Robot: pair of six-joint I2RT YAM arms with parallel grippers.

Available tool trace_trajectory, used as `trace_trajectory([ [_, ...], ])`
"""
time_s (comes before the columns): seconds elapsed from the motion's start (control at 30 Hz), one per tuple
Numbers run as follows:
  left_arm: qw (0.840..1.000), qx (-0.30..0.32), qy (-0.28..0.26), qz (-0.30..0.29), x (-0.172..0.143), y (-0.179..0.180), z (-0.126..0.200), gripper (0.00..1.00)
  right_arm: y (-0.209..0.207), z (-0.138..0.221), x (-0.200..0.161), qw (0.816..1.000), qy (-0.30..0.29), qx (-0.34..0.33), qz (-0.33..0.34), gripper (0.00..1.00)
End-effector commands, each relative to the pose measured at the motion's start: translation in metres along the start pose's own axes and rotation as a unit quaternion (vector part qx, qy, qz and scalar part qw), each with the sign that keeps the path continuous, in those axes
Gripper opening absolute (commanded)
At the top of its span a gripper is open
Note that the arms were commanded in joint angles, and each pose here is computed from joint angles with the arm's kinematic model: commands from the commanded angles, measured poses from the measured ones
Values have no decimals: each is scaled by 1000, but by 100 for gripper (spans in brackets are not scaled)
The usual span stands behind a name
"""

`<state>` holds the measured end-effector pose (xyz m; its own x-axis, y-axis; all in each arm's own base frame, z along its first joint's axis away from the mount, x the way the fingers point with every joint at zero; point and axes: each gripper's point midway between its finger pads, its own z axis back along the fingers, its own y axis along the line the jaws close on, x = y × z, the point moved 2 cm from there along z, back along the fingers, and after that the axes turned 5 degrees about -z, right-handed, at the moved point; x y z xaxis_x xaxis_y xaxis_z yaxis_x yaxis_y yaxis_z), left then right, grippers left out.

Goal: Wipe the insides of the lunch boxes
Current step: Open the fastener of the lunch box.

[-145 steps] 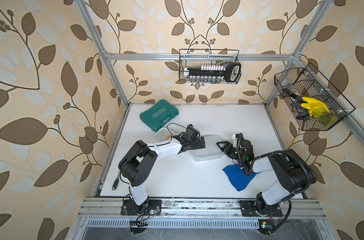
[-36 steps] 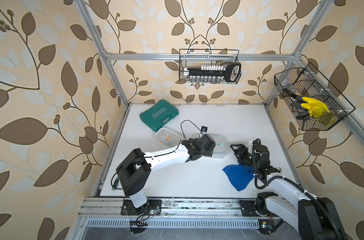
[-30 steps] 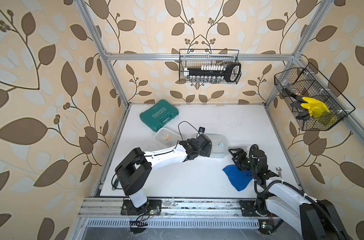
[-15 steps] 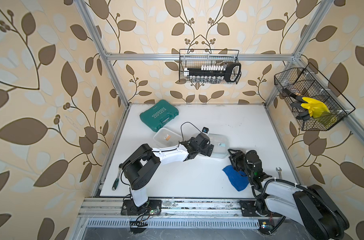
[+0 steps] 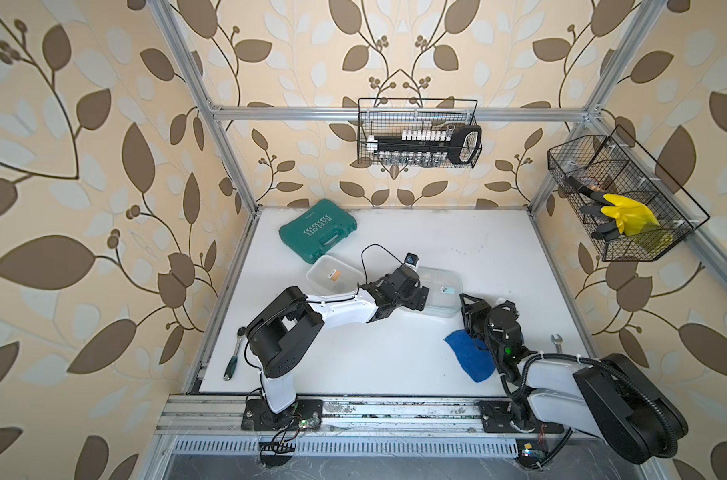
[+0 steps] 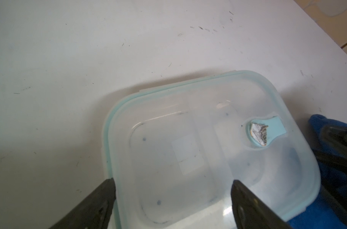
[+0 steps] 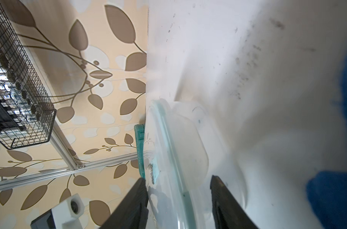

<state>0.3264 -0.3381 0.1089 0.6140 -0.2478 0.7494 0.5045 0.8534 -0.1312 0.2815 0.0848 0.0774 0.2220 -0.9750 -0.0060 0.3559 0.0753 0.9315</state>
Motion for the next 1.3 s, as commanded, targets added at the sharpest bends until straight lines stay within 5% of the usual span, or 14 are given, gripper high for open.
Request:
trace_trajectory([
  [0.0,998,-14,50,27,-28,0,8,91,-2,-3,4,1000,-18,5,-2,52],
  [0.57,998,-12,53,38,-31,2,20,92,3,-52,-13,999,19,29,-22,44],
  [0.93,999,41,-4,9,27,12,52,94,5,-45,6,999,17,31,-31,49],
  [1.27,1000,23,14,-13,29,-1,21,94,17,-51,10,998,33,40,-40,48],
])
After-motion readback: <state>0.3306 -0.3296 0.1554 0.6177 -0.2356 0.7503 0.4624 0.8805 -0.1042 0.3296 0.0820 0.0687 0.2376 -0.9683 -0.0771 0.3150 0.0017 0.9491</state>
